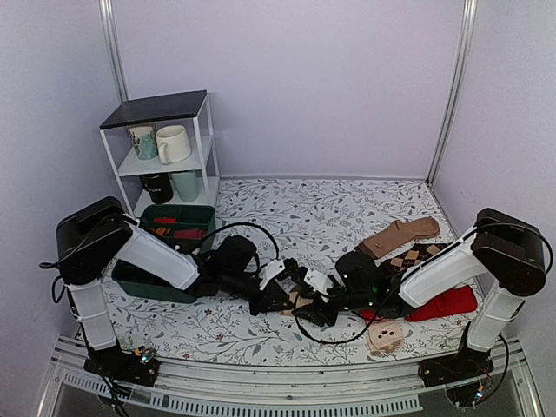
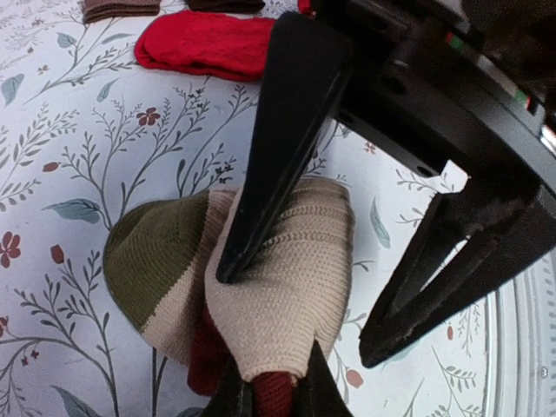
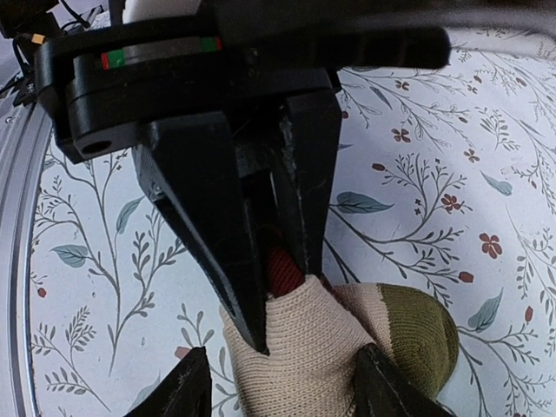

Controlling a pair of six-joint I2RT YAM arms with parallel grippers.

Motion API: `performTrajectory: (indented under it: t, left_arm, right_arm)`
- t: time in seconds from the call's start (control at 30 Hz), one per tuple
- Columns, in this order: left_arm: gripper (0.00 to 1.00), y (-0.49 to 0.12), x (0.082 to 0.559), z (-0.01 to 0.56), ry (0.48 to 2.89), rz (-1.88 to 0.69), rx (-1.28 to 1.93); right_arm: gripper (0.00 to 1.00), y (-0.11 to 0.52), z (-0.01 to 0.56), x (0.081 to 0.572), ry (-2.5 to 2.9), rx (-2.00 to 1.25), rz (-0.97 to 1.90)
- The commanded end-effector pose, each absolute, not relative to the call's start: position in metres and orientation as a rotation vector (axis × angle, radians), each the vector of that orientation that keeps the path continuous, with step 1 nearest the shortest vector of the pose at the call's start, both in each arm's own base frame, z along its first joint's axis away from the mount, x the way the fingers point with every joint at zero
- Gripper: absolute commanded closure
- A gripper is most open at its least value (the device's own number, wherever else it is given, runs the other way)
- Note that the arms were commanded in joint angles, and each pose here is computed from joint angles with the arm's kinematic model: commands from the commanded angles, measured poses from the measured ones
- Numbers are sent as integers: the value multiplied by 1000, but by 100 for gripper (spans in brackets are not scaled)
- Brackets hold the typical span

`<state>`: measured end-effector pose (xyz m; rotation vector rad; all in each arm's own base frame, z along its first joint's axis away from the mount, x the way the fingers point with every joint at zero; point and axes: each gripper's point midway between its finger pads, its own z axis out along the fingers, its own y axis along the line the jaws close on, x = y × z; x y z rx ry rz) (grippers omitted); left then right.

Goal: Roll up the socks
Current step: Roll a pair of socks at the center of the board.

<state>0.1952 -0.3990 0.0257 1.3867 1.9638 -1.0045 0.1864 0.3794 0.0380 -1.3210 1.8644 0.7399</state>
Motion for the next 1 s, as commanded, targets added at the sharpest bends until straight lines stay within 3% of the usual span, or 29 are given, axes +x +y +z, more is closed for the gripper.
performTrajectory:
  t: [0.0, 0.2, 0.43, 0.97]
  left_arm:
    - [98, -349, 153, -56, 2284, -901, 1535]
    - [99, -349, 155, -54, 2282, -895, 1530]
    - [100, -347, 154, -54, 2284, -893, 1526]
    - [100, -348, 156, -53, 2289, -880, 1532]
  right_arm:
    - [43, 337, -20, 155, 2154, -1367, 647]
    - [41, 343, 25, 168, 2035, -1300, 661]
    - [35, 341, 80, 178, 1874, -1191, 868]
    - [34, 360, 54, 179, 1836, -1248, 1016]
